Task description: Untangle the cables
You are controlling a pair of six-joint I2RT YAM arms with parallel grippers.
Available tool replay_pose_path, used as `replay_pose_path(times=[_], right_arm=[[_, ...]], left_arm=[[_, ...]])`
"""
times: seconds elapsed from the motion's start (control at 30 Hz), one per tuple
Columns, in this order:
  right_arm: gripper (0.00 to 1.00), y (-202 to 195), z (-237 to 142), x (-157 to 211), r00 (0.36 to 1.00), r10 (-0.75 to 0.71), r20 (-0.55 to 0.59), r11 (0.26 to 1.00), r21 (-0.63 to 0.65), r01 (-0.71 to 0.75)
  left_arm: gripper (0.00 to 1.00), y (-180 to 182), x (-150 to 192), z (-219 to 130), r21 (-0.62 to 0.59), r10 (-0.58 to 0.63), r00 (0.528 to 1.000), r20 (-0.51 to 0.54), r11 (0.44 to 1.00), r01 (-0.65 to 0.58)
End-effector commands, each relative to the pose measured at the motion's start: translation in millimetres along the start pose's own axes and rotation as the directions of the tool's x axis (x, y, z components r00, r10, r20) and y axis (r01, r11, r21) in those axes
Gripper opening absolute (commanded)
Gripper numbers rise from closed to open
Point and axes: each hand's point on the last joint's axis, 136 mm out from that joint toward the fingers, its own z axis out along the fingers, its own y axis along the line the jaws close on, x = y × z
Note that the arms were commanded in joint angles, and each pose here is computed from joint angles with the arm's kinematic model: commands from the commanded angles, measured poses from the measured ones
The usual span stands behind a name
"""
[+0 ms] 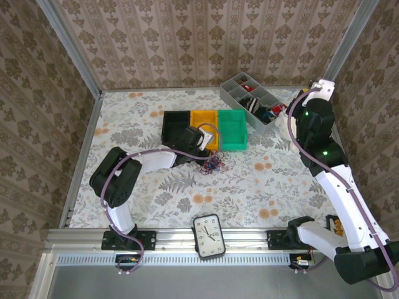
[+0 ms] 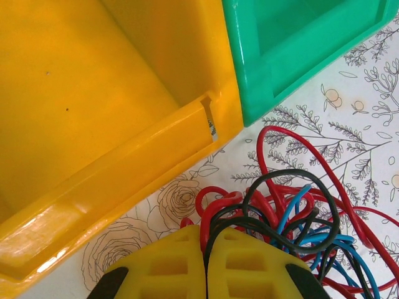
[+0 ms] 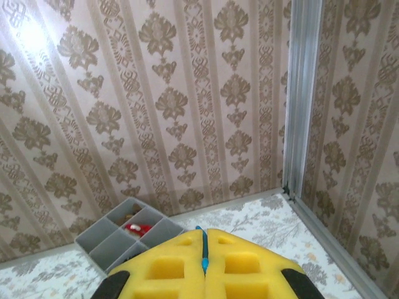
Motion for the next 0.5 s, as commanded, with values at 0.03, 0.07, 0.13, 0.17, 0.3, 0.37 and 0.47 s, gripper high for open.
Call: replay_pose_path(times=[0.03,0.07,0.13,0.17,0.3,0.37,0.47], right_arm=[[0.0,-21.8,10.9,9.7,0.999,0.017,-0.051,0.998,0.057,-0.014],[0.0,-25.1,14.7,20.4,0.997,0.03,-0.077,0.998,0.065,-0.025],[0.0,-25.3,18.9,40.7,0.992,0.038,-0.117,0.998,0.052,-0.032],[0.0,-21.8,19.4,47.6,0.991,0.041,-0.129,0.999,0.03,-0.038],[0.0,-8.5,18.2,50.8,0.988,0.06,-0.145,0.997,-0.046,-0.068],[0.0,-1.1,17.1,45.6,0.988,0.06,-0.14,0.994,-0.085,-0.072],[0.01,15.0,13.7,36.4,0.989,0.06,-0.138,0.984,-0.156,-0.082]], left_arm=[[0.0,-3.0,-5.2,2.0,0.018,-0.001,1.0,0.0,1.0,0.001],[0.0,-3.1,-4.6,2.0,0.019,0.0,1.0,-0.002,1.0,0.0],[0.0,-3.4,-6.0,1.7,0.019,0.001,1.0,0.001,1.0,-0.001],[0.0,-3.4,-6.0,1.9,0.018,0.0,1.0,0.002,1.0,0.0],[0.0,-2.3,-6.8,1.5,0.012,-0.002,1.0,0.006,1.0,0.002],[0.0,-1.8,-6.2,2.6,0.01,-0.006,1.0,0.0,1.0,0.006],[0.0,-2.8,-7.0,4.9,0.018,-0.007,1.0,-0.005,1.0,0.007]])
